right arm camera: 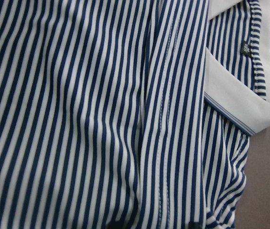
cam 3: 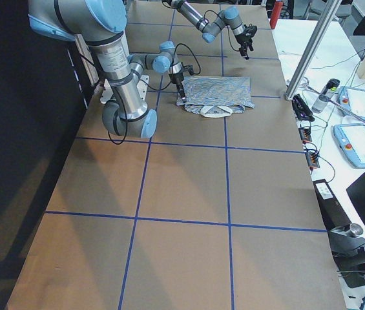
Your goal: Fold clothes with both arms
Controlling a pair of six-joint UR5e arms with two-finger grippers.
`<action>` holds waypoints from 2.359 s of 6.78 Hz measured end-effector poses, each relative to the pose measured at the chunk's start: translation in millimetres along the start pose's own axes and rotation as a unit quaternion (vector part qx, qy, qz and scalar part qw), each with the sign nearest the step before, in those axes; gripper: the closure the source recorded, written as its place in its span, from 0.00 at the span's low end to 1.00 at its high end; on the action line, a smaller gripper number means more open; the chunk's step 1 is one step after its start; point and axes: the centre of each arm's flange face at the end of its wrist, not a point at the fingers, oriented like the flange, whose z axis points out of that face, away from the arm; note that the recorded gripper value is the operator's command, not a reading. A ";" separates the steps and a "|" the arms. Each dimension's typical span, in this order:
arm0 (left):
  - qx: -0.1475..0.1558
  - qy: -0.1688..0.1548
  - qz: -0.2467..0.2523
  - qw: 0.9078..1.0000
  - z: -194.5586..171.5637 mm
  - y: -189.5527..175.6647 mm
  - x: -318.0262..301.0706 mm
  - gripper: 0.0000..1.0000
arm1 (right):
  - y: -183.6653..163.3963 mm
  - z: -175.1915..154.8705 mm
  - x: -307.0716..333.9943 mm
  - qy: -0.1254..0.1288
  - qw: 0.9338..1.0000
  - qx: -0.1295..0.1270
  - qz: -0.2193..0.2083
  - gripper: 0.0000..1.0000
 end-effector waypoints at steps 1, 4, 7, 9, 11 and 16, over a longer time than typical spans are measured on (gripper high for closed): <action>0.000 0.000 0.000 1.000 0.2 0.8 -0.6 0.00 | 0.8 0.3 0.9 0.005 1.000 -0.003 -0.009 0.68; 0.000 0.000 0.000 1.000 0.2 1.3 -0.9 0.00 | -1.1 -1.0 9.7 0.019 0.999 -0.002 -0.025 0.82; 0.000 0.000 -0.002 1.000 0.0 1.2 -0.7 0.00 | -2.8 -14.6 36.9 0.028 0.999 0.005 -0.030 0.77; 0.003 0.003 -0.007 1.000 -2.6 -0.7 1.5 0.00 | 10.3 -6.8 68.1 0.040 0.999 0.002 -0.033 0.69; 0.004 0.003 -0.009 1.000 -3.5 0.5 1.4 0.00 | 18.1 -4.4 85.5 0.043 0.999 0.001 -0.029 0.66; 0.001 0.004 -0.008 1.000 -1.3 11.3 -0.7 0.00 | -16.4 -32.3 77.4 -0.047 0.999 0.023 0.008 0.65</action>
